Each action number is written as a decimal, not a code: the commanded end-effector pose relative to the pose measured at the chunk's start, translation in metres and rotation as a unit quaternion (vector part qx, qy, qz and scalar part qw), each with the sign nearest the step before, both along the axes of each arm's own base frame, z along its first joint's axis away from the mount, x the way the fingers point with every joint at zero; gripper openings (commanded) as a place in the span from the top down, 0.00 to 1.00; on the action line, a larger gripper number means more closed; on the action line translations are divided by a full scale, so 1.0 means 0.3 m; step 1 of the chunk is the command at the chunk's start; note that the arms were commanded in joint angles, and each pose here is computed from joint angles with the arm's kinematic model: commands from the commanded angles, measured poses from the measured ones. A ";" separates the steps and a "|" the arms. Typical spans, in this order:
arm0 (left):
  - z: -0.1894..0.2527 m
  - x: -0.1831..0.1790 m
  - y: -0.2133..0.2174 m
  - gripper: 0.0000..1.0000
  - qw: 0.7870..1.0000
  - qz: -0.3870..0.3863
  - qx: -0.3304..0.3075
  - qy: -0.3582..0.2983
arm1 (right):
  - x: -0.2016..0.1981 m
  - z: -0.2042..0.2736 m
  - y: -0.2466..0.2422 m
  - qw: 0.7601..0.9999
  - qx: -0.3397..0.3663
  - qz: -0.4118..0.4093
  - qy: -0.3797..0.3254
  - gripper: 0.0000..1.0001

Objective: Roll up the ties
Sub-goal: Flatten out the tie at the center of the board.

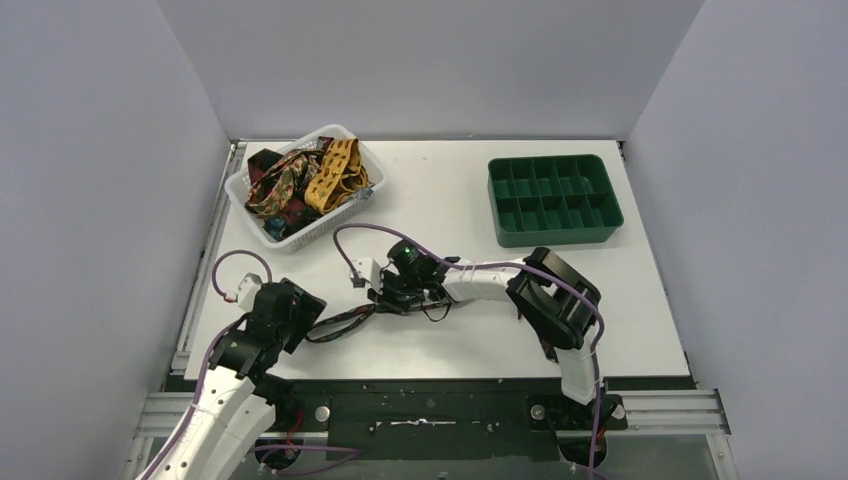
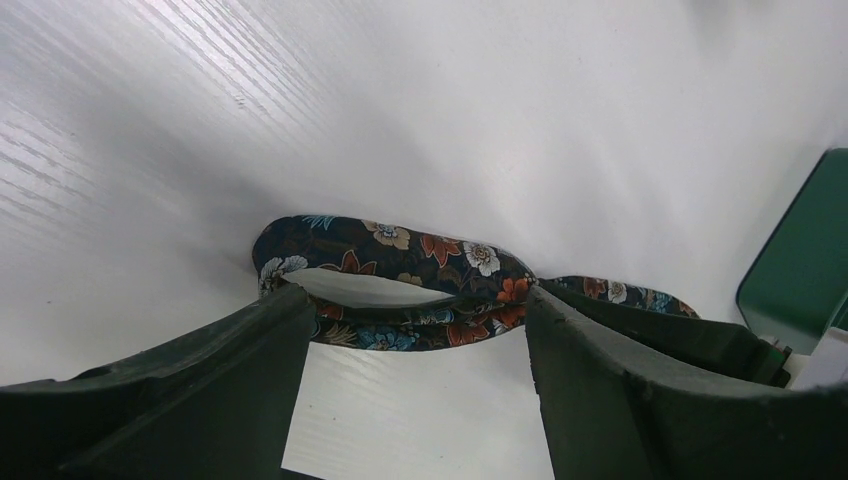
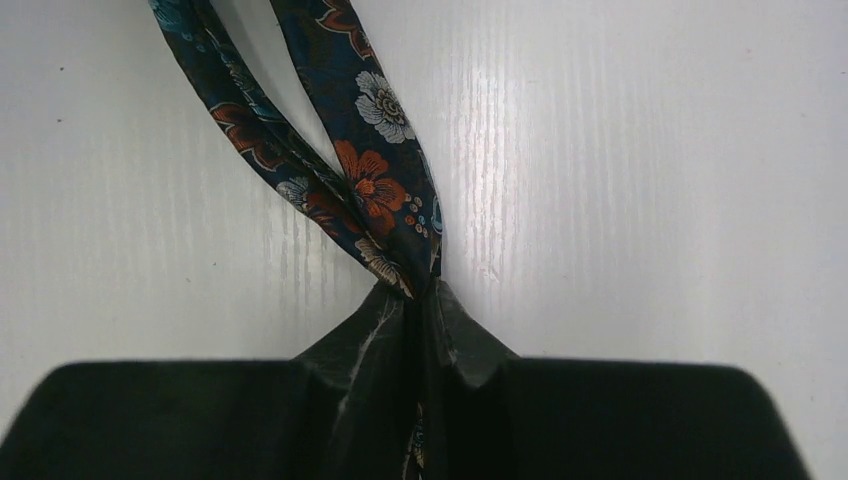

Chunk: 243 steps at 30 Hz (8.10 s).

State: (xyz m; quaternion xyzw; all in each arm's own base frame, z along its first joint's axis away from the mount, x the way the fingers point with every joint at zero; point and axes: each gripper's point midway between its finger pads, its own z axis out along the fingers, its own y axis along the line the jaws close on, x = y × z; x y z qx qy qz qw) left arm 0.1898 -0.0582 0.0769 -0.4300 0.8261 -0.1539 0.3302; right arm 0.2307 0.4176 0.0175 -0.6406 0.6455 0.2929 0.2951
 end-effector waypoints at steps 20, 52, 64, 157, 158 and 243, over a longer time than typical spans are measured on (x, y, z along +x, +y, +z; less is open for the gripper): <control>0.311 0.063 0.007 0.24 0.993 -0.022 0.011 -0.114 | -0.184 0.085 -0.050 0.871 -0.067 -0.048 0.484 0.98; 0.149 0.104 -0.361 0.25 0.942 -0.286 -0.118 -0.127 | 0.406 0.363 -0.786 0.916 -0.064 -0.371 -0.141 0.00; 0.125 0.058 -0.343 0.25 0.942 -0.298 -0.102 -0.116 | 0.220 0.238 -0.751 0.980 -0.120 -0.051 -0.148 0.00; 0.188 0.077 -0.304 0.25 0.947 -0.286 -0.078 -0.122 | -0.222 0.146 -0.436 0.952 0.013 0.159 0.260 1.00; 0.191 0.078 -0.304 0.25 0.947 -0.285 -0.079 -0.123 | -0.224 0.146 -0.438 0.949 0.009 0.159 0.273 1.00; 0.160 0.073 -0.293 0.25 0.944 -0.300 -0.070 -0.116 | -0.158 0.170 -0.548 0.980 0.007 0.073 0.183 1.00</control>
